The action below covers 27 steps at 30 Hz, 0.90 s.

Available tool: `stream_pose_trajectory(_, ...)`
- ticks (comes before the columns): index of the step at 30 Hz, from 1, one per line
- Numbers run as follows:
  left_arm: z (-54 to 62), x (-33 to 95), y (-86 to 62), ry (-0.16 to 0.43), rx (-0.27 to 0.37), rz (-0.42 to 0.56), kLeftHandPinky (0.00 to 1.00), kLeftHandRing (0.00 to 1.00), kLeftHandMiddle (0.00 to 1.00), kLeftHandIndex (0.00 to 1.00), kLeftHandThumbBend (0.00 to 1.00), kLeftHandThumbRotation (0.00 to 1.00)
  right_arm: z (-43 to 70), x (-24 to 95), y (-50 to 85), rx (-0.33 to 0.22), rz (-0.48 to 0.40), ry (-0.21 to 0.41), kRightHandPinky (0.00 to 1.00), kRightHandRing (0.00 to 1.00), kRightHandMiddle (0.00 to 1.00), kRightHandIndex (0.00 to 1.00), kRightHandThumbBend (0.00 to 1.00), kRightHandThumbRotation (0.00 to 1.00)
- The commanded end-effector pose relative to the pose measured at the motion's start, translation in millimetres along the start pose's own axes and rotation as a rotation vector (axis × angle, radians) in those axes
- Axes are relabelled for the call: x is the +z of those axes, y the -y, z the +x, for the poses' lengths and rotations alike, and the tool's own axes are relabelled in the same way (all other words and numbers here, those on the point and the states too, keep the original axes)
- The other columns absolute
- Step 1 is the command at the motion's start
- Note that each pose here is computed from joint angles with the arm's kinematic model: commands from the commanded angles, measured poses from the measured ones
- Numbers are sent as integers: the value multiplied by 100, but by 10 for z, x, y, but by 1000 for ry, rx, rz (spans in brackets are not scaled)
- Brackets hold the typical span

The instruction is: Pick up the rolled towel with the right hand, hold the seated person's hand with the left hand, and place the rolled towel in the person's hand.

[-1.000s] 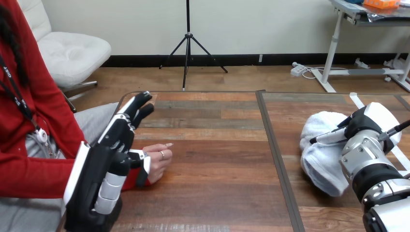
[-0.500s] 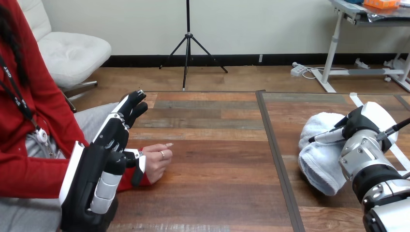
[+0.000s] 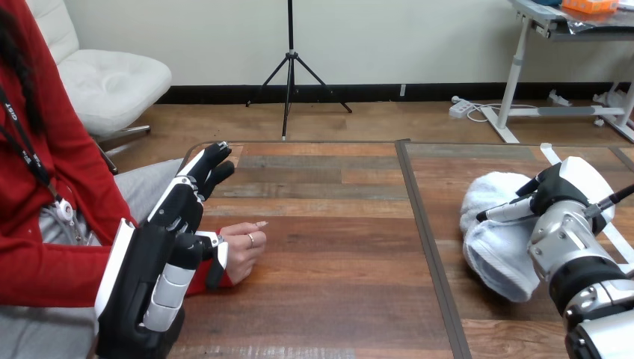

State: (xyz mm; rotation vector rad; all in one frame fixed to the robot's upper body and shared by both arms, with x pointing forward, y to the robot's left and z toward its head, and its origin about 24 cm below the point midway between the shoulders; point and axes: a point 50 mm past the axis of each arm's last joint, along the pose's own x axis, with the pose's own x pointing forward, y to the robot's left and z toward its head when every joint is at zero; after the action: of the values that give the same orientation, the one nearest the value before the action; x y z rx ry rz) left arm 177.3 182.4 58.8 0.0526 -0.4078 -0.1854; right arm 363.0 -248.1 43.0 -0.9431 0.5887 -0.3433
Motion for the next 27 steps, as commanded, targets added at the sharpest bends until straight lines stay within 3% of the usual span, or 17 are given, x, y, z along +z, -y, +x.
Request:
stream_pose_trajectory(1,87,84,4,61,-3,16,0,91,93,87,84,94,-10,41,-27,0,55,53,35,45,49,51,87,0)
stream_pose_trajectory(10,77,60,4,45,-4,27,0,90,92,87,86,94,-2,61,32,-35,159,126,41,49,52,46,84,0)
stream_pose_trajectory(21,61,32,-8,26,19,79,0,88,91,86,88,94,-24,79,133,-110,211,305,46,56,57,45,80,0)
stream_pose_trajectory(22,61,29,-9,25,22,83,3,88,90,86,88,94,-27,80,137,-114,215,314,46,57,58,45,79,0)
stream_pose_trajectory(24,60,15,-18,16,24,104,23,87,89,85,87,92,-36,89,160,-130,225,345,47,56,57,45,78,0)
stream_pose_trajectory(27,62,-4,-31,3,31,132,40,85,88,84,81,88,-53,103,189,-156,239,387,46,54,56,44,78,0)
